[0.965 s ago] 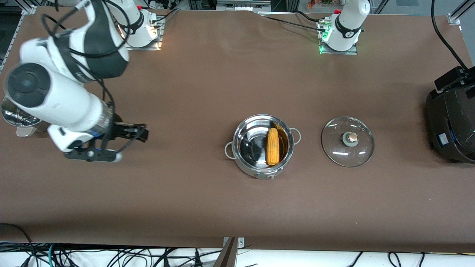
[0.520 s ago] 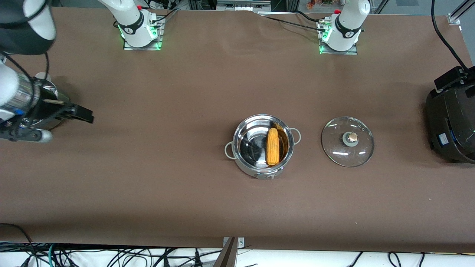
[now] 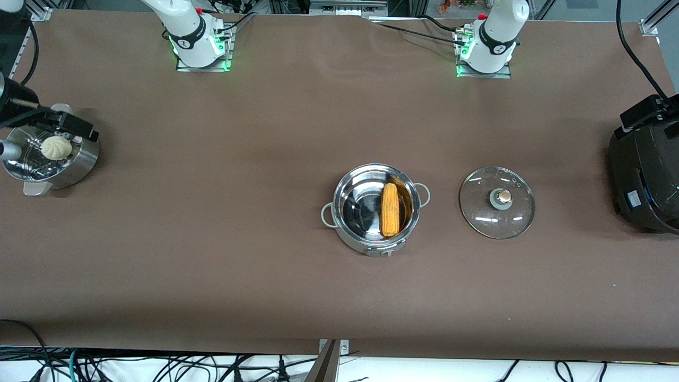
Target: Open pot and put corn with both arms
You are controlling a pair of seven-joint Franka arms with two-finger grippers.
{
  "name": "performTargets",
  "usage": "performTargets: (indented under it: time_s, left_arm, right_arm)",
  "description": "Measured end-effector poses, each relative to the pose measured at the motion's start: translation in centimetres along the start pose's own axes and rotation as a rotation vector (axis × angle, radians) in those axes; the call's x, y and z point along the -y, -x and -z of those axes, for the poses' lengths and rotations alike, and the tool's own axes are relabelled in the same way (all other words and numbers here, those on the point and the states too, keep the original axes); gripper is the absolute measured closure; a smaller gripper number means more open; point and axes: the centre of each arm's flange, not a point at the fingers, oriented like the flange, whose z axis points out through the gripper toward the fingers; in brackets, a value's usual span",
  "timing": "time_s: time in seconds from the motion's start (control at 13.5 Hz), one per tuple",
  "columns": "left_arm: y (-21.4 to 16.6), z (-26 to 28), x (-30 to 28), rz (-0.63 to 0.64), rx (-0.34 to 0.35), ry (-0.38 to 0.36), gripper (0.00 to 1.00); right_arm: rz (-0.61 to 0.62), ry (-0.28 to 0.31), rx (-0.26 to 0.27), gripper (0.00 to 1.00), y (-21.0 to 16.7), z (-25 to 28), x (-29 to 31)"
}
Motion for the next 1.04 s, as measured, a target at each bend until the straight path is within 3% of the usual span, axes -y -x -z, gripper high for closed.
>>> performTargets:
  time_s: [0.37,1.04]
  left_arm:
    - [0.0,0.0,0.0,0.000,0.001,0.000,0.00]
    - [0.1,-0.1,0.0,0.003,0.012,0.000,0.00]
  right_arm:
    - [0.189,0.052,-0.014,0.00,1.0,0.3,-2.6]
    - [0.217,0.059,0.003,0.00,-1.7,-1.8,-2.0]
